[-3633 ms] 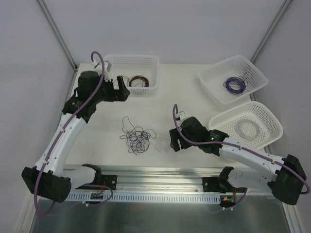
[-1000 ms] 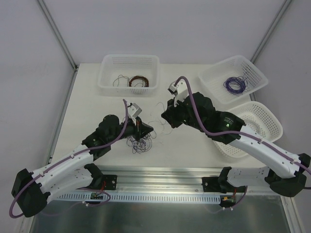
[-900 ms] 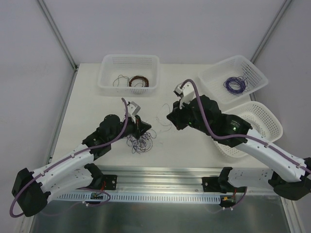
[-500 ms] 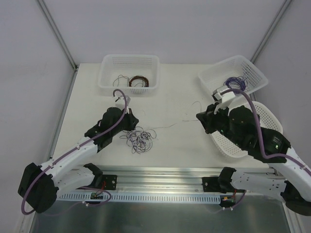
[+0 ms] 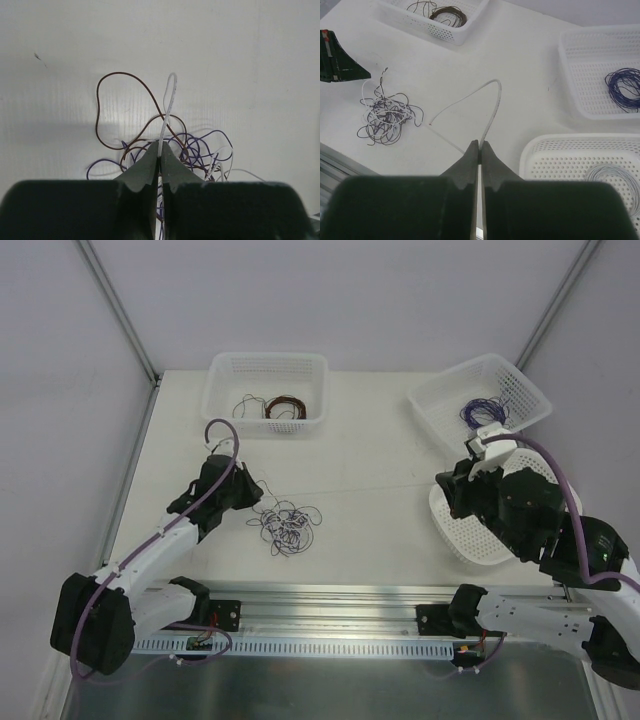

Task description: Untangle the cables

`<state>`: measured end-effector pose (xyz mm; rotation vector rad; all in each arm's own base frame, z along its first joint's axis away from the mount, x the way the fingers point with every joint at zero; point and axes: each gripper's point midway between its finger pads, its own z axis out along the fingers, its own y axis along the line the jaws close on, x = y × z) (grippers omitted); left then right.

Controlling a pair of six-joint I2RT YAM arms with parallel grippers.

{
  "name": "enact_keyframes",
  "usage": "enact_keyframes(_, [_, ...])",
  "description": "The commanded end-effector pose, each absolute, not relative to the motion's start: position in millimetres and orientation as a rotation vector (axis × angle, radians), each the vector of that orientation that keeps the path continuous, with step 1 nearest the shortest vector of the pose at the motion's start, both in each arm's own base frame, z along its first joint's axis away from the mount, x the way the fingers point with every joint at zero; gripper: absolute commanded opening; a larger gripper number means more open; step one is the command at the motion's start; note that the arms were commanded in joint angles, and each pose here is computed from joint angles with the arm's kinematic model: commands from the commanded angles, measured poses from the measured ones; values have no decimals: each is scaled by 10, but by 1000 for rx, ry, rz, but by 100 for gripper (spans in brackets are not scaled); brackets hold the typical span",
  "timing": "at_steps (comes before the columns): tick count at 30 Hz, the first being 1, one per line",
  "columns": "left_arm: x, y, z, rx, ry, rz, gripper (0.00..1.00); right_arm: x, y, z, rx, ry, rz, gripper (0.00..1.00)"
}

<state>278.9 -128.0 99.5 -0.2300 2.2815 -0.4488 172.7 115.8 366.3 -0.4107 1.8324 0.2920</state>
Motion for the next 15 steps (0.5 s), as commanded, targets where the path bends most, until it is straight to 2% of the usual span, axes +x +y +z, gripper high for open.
enact_keyframes(1, [2707, -843, 804, -361, 2349, -250, 0, 1753, 654, 3967, -268, 1736, 157, 1])
enact_keyframes(3, [2741, -1012, 1004, -311, 2318, -373, 0, 1752, 664, 4011, -275, 1726, 164, 1])
enact_keyframes(5, [2751, -1212, 1187, -221, 2287, -509, 9, 1770, 764, 4017, -306, 1730, 180, 1])
enact_keyframes(6, [2774, -1275, 1350, -167, 2247, -548, 14, 1789, 820, 4040, -319, 1724, 188, 1])
enact_keyframes(7, [2769, -1331, 1443, -134, 2228, -587, 25, 1815, 915, 4046, -344, 1729, 198, 1])
enact_keyframes(10, [2737, -1431, 1732, -41, 2154, -661, 39, 1864, 1067, 4229, -371, 1684, 234, 1])
enact_keyframes(11, [2731, -1441, 1802, -20, 2132, -669, 51, 1909, 1156, 4256, -389, 1683, 233, 1])
enact_keyframes(14, [2657, -1500, 2035, 83, 2061, -710, 71, 2013, 1325, 4539, -403, 1627, 245, 1])
enact_keyframes(15, [2632, -1533, 2104, 127, 2040, -725, 73, 2032, 1347, 4620, -407, 1612, 245, 1])
